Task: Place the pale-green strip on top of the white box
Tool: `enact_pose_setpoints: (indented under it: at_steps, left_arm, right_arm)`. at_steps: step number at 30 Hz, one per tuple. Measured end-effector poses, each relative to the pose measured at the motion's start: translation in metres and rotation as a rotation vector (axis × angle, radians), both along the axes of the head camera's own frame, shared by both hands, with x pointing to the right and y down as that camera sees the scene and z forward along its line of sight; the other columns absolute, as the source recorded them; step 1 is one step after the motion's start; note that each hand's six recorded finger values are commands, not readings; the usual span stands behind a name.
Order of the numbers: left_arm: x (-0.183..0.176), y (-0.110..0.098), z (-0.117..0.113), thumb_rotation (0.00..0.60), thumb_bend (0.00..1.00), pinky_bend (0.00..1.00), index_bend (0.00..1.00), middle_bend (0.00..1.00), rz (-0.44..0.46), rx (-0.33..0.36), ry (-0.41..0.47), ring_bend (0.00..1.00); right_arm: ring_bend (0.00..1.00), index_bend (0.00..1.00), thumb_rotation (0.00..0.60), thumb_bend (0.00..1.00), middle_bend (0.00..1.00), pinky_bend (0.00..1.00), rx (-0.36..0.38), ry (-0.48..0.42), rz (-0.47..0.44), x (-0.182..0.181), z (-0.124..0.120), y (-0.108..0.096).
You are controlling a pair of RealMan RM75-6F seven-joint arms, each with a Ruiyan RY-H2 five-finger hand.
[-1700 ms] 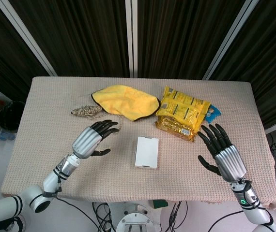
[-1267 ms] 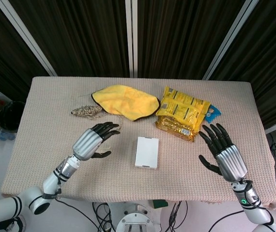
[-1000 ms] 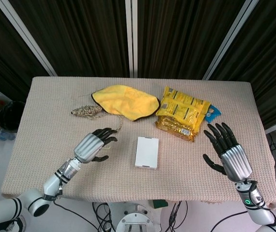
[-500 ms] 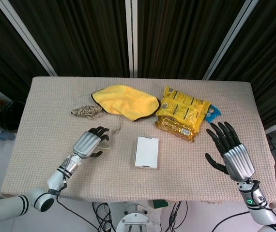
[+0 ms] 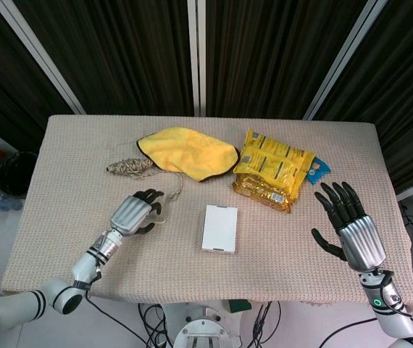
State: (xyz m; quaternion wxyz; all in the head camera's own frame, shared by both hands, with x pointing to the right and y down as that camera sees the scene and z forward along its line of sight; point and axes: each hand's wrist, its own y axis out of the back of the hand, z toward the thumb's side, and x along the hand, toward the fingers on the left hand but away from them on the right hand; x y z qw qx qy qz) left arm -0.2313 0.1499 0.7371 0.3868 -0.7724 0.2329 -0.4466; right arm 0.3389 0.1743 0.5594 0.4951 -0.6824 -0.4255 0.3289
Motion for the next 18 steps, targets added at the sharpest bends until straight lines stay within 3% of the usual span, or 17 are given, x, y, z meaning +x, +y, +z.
enact_pose_setpoints:
  at_steps: [18]
  left_arm:
    - [-0.0029,0.0001,0.0034,0.6,0.33,0.28,0.51,0.18,-0.002,-0.009,-0.001,0.15]
  right_arm:
    - [0.0,0.0,0.6,0.3,0.0,0.0,-0.003,0.012,0.01,0.0003,0.0039,-0.0019]
